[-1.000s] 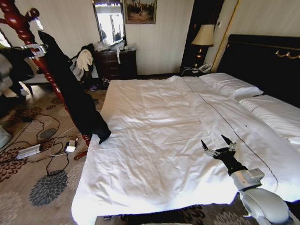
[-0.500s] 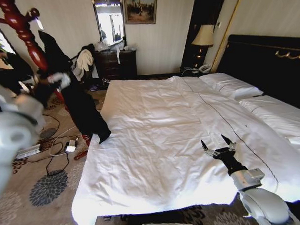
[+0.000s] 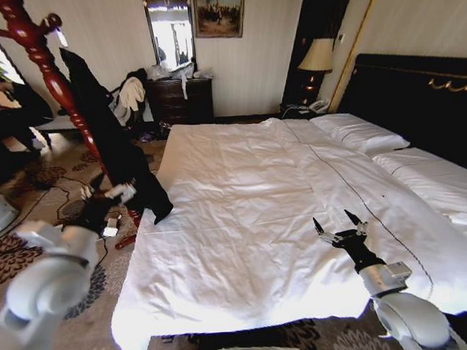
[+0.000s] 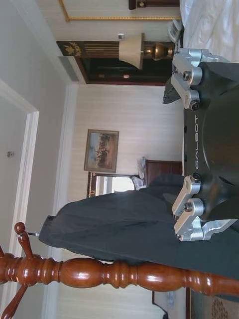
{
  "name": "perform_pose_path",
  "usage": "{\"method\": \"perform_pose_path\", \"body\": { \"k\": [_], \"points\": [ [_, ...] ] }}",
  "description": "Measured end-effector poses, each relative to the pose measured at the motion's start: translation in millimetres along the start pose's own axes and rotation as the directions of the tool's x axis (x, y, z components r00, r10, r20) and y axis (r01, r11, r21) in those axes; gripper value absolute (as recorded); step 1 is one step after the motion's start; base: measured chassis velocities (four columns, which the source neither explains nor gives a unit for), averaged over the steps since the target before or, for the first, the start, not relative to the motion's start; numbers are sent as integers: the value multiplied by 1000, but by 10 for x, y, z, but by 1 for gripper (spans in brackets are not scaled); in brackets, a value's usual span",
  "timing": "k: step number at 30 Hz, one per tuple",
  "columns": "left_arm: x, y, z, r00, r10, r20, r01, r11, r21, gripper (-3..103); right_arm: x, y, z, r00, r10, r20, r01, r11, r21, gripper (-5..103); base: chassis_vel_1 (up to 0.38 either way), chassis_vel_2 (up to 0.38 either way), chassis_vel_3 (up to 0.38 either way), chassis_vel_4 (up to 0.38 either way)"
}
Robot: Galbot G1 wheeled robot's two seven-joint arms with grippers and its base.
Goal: Pick up the clothes from the bed and hang them on the clothes hanger.
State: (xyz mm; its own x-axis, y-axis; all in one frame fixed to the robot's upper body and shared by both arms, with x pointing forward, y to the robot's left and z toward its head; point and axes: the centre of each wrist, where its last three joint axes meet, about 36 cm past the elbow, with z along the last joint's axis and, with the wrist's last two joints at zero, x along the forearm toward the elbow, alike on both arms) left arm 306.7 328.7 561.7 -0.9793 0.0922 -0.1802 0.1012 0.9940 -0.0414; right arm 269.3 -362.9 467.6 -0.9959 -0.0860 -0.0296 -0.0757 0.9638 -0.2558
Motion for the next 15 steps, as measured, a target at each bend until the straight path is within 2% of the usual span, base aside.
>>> {"method": "perform_pose_path", "body": {
  "k": [6, 11, 15],
  "points": [
    [254, -106, 318, 1000, -11, -23, 11, 1000, -11, 100, 0, 0, 0, 1000, 0, 0, 0, 1000, 0, 100, 0, 0, 0, 0],
    [551, -237, 622, 999, 19, -48, -22, 998, -58, 100, 0, 0, 0, 1000, 0, 0, 0, 1000, 0, 100, 0, 0, 0, 0],
    [712, -290, 763, 997, 22, -70, -27, 997, -70, 100, 0, 0, 0, 1000, 0, 0, 0, 1000, 0, 100, 0, 0, 0, 0]
  ]
}}
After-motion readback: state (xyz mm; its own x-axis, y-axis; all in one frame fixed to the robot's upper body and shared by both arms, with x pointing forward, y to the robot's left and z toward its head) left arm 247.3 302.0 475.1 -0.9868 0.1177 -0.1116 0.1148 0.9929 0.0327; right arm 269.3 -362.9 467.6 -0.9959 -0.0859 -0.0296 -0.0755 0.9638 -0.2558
